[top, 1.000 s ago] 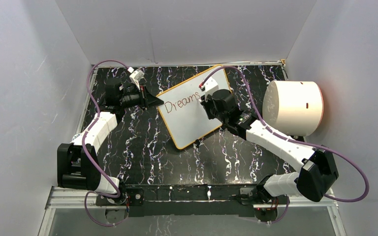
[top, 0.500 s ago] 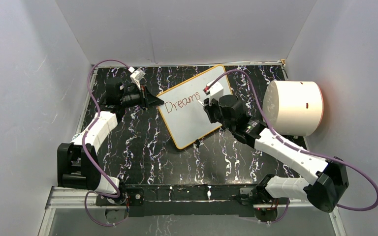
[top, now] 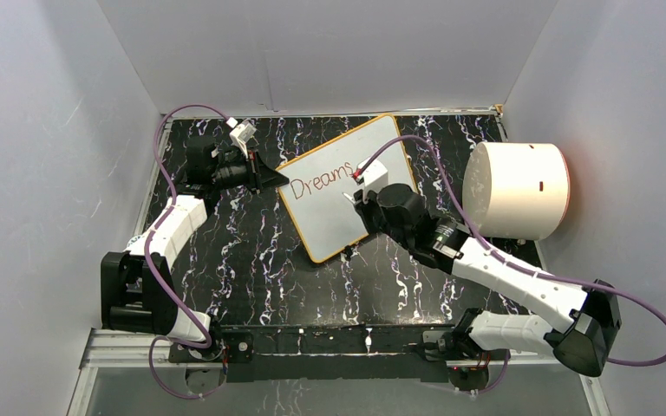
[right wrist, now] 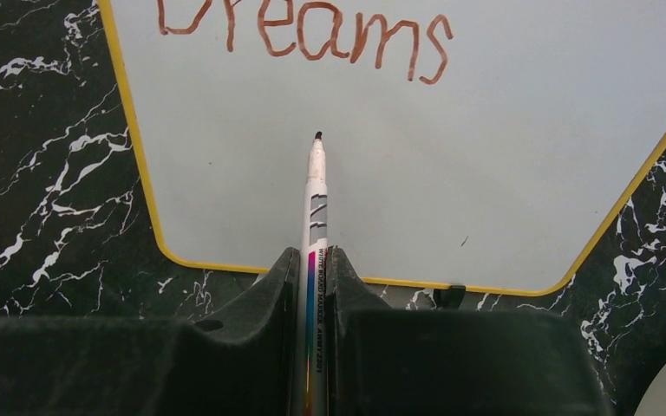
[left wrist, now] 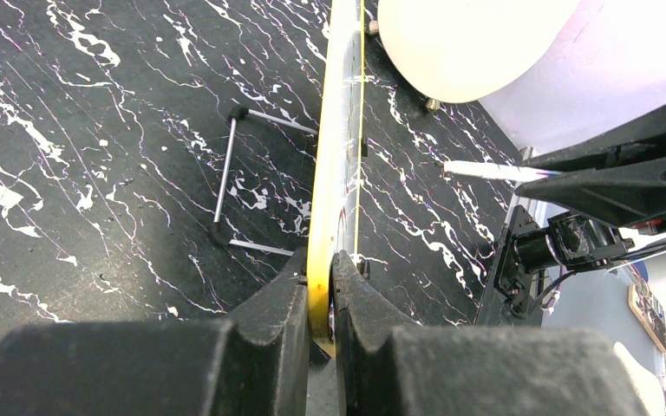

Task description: Write a sentence on the whiteboard

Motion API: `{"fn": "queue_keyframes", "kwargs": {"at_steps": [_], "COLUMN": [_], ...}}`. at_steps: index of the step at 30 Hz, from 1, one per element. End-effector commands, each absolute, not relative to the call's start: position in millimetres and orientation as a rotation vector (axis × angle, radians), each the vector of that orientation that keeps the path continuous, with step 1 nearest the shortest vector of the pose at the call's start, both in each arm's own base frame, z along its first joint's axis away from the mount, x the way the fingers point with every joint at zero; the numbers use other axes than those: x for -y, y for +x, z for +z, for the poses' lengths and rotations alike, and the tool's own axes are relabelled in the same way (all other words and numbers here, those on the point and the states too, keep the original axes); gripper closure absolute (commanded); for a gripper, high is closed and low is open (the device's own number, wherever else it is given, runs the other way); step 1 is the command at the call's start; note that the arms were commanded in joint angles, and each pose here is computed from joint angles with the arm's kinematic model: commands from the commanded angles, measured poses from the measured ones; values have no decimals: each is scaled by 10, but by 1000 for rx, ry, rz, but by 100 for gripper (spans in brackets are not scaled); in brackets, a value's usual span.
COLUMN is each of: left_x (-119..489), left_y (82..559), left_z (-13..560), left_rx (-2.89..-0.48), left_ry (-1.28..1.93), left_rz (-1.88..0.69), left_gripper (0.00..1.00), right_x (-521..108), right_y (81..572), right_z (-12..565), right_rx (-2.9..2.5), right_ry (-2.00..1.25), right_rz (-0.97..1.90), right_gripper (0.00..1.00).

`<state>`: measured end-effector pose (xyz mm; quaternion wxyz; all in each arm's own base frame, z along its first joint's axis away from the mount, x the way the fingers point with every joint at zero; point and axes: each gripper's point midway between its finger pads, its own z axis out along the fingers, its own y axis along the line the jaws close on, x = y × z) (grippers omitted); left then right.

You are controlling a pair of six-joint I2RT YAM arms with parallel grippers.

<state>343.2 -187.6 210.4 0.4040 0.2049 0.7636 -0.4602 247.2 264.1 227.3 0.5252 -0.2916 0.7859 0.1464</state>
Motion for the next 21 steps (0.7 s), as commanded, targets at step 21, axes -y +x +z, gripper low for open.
{"fn": "queue_keyframes", "kwargs": {"at_steps": [21], "left_x": [1790], "left_y": [3429], "left_z": [1612], "left_rx": [-2096], "left_ry": [473], "left_rz": [-1047], "left_gripper": [100], "right_x": [-3189], "right_y": [2216], "right_z": [2164], "right_rx": [-1890], "right_ry": [-715], "right_rz": [291], "right_gripper": [100]}}
